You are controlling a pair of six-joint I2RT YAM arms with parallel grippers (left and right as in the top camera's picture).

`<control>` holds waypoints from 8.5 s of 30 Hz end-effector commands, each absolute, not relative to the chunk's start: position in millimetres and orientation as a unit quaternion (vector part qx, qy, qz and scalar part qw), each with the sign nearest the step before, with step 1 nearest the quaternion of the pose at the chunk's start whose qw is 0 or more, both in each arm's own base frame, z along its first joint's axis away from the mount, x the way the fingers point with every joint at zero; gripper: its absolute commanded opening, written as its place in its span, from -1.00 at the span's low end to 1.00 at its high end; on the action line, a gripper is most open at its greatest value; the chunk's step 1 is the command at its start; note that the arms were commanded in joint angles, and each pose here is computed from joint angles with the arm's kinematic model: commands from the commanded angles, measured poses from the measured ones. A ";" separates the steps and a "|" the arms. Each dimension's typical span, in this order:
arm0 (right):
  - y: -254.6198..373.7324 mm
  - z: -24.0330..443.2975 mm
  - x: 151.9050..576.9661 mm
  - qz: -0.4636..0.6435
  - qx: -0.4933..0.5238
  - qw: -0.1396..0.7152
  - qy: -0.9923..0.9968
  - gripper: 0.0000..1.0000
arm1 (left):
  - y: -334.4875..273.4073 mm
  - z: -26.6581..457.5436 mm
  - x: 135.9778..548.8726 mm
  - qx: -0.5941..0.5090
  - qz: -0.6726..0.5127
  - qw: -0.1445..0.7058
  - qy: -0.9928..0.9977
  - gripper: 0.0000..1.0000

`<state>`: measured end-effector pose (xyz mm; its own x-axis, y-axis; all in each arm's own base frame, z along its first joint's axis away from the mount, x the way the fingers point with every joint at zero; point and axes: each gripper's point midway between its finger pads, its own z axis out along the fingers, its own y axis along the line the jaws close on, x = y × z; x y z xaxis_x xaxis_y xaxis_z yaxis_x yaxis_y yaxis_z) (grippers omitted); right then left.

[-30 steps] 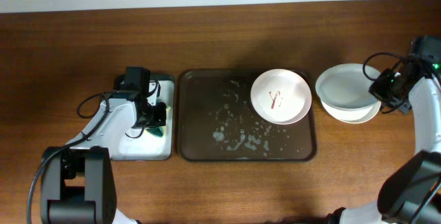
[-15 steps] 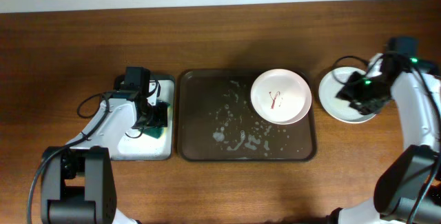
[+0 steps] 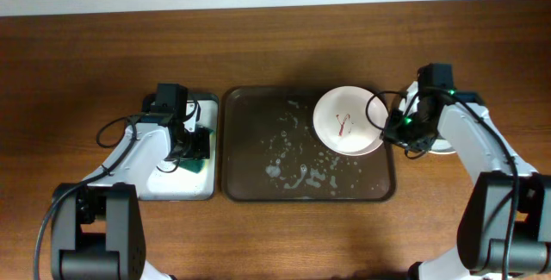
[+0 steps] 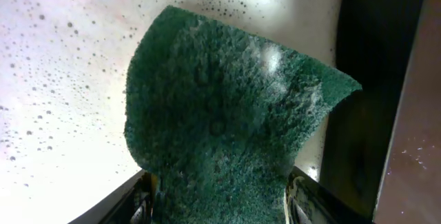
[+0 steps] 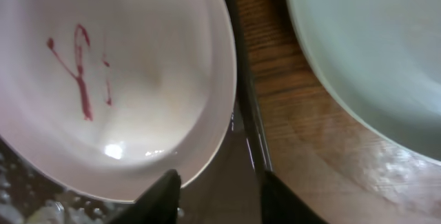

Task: Clean dirty plates on tray and stack at the side
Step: 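Reach right gripper back to the pink plate and grip its rim, then lift the sponge with the left gripper and bring it to the pink plate, then scrub the pink plate with the sponge in the left gripper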

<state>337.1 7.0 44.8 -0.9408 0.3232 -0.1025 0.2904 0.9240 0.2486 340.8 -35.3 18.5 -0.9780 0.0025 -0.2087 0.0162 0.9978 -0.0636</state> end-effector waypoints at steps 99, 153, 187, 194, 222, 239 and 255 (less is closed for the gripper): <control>110.8 -6.4 339.7 0.145 0.091 0.075 0.982 -0.86 | -39.0 145.8 380.3 -0.015 -0.062 0.310 0.949 -1.00; 110.8 -6.5 339.6 0.145 0.091 0.075 0.982 -0.89 | -73.1 32.1 345.2 -0.025 -0.153 0.141 0.978 -0.98; 137.0 -3.6 328.2 0.180 0.068 0.054 0.980 -0.92 | -129.4 117.4 365.2 -0.004 -0.245 0.234 0.941 -1.00; 150.1 -3.3 324.3 0.181 0.051 0.054 0.981 -0.92 | -169.7 101.8 363.8 -0.014 -0.255 0.214 0.943 -1.00; 149.0 -4.1 321.5 0.178 0.052 0.048 0.981 -0.92 | -243.3 -1.7 338.4 -0.060 -0.206 0.131 0.968 -1.00; 149.0 -4.0 321.7 0.178 0.052 0.049 0.981 -0.92 | -198.9 79.3 369.0 -0.004 -0.165 0.234 0.958 -1.00; 151.4 5.4 330.6 0.181 0.012 0.073 0.981 -0.92 | -106.3 104.3 358.8 -0.025 -0.072 0.232 0.970 -1.00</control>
<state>330.1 151.4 5.8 -0.9879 0.1057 -0.1136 0.0562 0.9262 0.3728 356.6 -129.3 107.1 -0.8881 -0.1014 -0.4483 -0.0072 0.9783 -0.2070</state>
